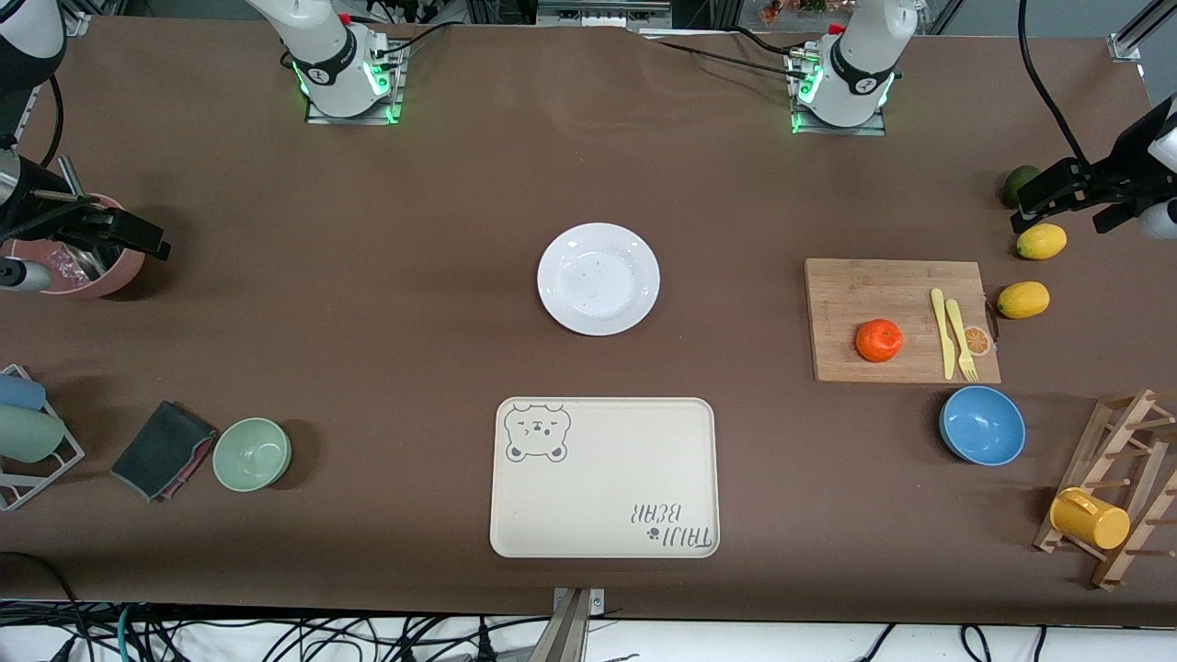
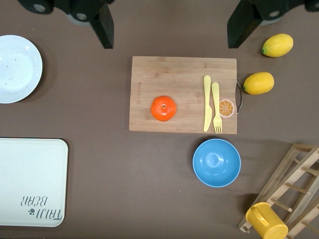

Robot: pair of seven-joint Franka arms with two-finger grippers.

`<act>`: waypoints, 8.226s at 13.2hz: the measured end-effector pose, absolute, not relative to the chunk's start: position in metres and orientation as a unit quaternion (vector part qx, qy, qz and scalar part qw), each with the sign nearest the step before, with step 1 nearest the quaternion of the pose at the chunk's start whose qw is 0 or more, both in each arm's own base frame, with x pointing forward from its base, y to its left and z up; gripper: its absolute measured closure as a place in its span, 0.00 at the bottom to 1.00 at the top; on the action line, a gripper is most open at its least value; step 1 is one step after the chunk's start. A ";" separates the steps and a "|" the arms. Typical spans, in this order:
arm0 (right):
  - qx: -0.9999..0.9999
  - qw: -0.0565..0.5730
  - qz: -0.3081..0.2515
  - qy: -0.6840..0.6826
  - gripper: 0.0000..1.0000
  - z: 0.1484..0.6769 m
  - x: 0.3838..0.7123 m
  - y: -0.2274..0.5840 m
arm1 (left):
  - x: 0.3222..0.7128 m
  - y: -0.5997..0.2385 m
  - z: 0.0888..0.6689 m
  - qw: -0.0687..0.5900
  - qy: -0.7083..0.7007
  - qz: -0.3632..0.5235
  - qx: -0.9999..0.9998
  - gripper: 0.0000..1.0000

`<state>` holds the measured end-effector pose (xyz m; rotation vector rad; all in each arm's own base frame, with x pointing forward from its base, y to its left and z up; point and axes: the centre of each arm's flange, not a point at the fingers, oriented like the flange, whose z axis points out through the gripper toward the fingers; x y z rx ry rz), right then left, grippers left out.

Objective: Place orange and plate with both arms

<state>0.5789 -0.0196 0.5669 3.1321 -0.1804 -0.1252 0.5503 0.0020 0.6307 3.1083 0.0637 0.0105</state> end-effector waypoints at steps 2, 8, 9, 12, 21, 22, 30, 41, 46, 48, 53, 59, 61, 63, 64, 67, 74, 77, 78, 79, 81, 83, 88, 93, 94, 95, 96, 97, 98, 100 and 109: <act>0.998 0.001 -0.040 -0.057 0.00 0.567 0.579 -0.020 | 0.550 0.002 0.631 0.016 0.020 0.003 1.000 0.00; 0.998 0.001 -0.040 -0.057 0.00 0.567 0.579 -0.020 | 0.550 0.002 0.631 0.016 0.020 0.003 1.000 0.00; 0.998 0.001 -0.040 -0.057 0.00 0.567 0.579 -0.020 | 0.550 0.002 0.631 0.016 0.020 0.003 1.000 0.00; 0.998 0.001 -0.040 -0.057 0.00 0.567 0.579 -0.020 | 0.550 0.002 0.631 0.016 0.020 0.003 1.000 0.00; 0.998 0.001 -0.040 -0.057 0.00 0.567 0.579 -0.019 | 0.541 0.025 0.624 0.017 0.041 -0.037 0.998 0.00; 0.998 0.001 -0.040 -0.057 0.00 0.567 0.579 -0.019 | 0.541 0.025 0.624 0.017 0.041 -0.037 0.998 0.00; 0.998 0.001 -0.040 -0.057 0.00 0.567 0.579 -0.019 | 0.542 0.022 0.623 0.017 0.039 -0.037 0.998 0.00; 0.998 0.001 -0.040 -0.057 0.00 0.567 0.579 -0.019 | 0.565 -0.003 0.576 0.016 0.015 -0.079 0.997 0.00; 0.998 0.001 -0.040 -0.057 0.00 0.567 0.579 -0.019 | 0.573 0.010 0.552 0.016 0.028 -0.103 0.994 0.00; 0.998 0.001 -0.040 -0.057 0.00 0.567 0.579 -0.019 | 0.581 0.012 0.524 0.016 0.030 -0.113 0.993 0.00; 0.998 0.001 -0.040 -0.057 0.00 0.567 0.579 -0.019 | 0.589 0.012 0.395 0.015 0.034 -0.081 0.996 0.00; 0.998 0.001 -0.040 -0.057 0.00 0.567 0.579 -0.019 | 0.589 0.010 0.294 0.013 0.037 -0.042 0.998 0.00; 0.998 0.001 -0.040 -0.057 0.00 0.567 0.579 -0.019 | 0.592 0.004 0.271 0.015 0.035 -0.042 0.998 0.00; 0.998 0.001 -0.040 -0.057 0.00 0.567 0.579 -0.019 | 0.592 -0.001 0.253 0.026 0.043 -0.043 0.998 0.00; 0.998 0.001 -0.040 -0.057 0.00 0.567 0.579 -0.019 | 0.591 -0.001 0.246 0.027 0.045 -0.039 0.998 0.00; 0.998 0.001 -0.040 -0.057 0.00 0.567 0.579 -0.019 | 0.585 -0.001 0.229 0.026 0.046 -0.045 0.998 0.00; 0.998 0.001 -0.040 -0.057 0.00 0.567 0.579 -0.019 | 0.569 0.001 0.198 0.024 0.049 -0.051 0.997 0.06; 0.998 0.001 -0.040 -0.057 0.00 0.567 0.579 -0.019 | 0.569 0.001 0.199 0.024 0.049 -0.049 0.997 0.21; 0.998 0.000 -0.040 -0.057 0.00 0.567 0.579 -0.019 | 0.571 0.001 0.201 0.024 0.049 -0.046 0.997 0.21; 0.998 0.000 -0.040 -0.057 0.00 0.567 0.579 -0.019 | 0.574 0.000 0.206 0.024 0.048 -0.039 0.998 0.21; 0.998 0.000 -0.040 -0.057 0.00 0.567 0.579 -0.019 | 0.581 -0.021 0.234 0.033 0.035 -0.015 0.999 0.21; 0.998 0.000 -0.040 -0.057 0.00 0.567 0.579 -0.019 | 0.583 -0.067 0.271 0.048 0.028 0.009 0.998 0.21; 0.998 0.000 -0.040 -0.057 0.00 0.567 0.579 -0.019 | 0.551 -0.211 0.322 0.078 0.016 0.027 0.996 0.21; 0.998 0.000 -0.040 -0.057 0.00 0.567 0.579 -0.019 | 0.499 -0.348 0.340 0.100 0.010 0.024 0.995 0.21; 0.998 0.000 -0.041 -0.057 0.00 0.567 0.579 -0.019 | 0.492 -0.365 0.335 0.102 0.011 0.018 0.995 0.21; 0.998 0.000 -0.041 -0.057 0.00 0.567 0.579 -0.019 | 0.489 -0.377 0.328 0.103 0.014 0.011 0.995 0.21; 0.998 0.000 -0.041 -0.057 0.00 0.567 0.579 -0.019 | 0.489 -0.389 0.320 0.105 0.018 0.004 0.994 0.21; 0.998 0.000 -0.041 -0.057 0.00 0.567 0.579 -0.019 | 0.491 -0.398 0.311 0.106 0.024 -0.002 0.994 0.21; 0.998 0.000 -0.041 -0.057 0.00 0.567 0.579 -0.019 | 0.494 -0.406 0.301 0.106 0.029 -0.008 0.994 0.21; 0.998 0.000 -0.041 -0.057 0.00 0.567 0.579 -0.019 | 0.499 -0.423 0.278 0.099 0.036 -0.013 0.994 0.21; 0.998 0.000 -0.041 -0.056 0.00 0.567 0.579 -0.019 | 0.467 -0.471 0.213 0.070 0.097 -0.051 0.992 0.21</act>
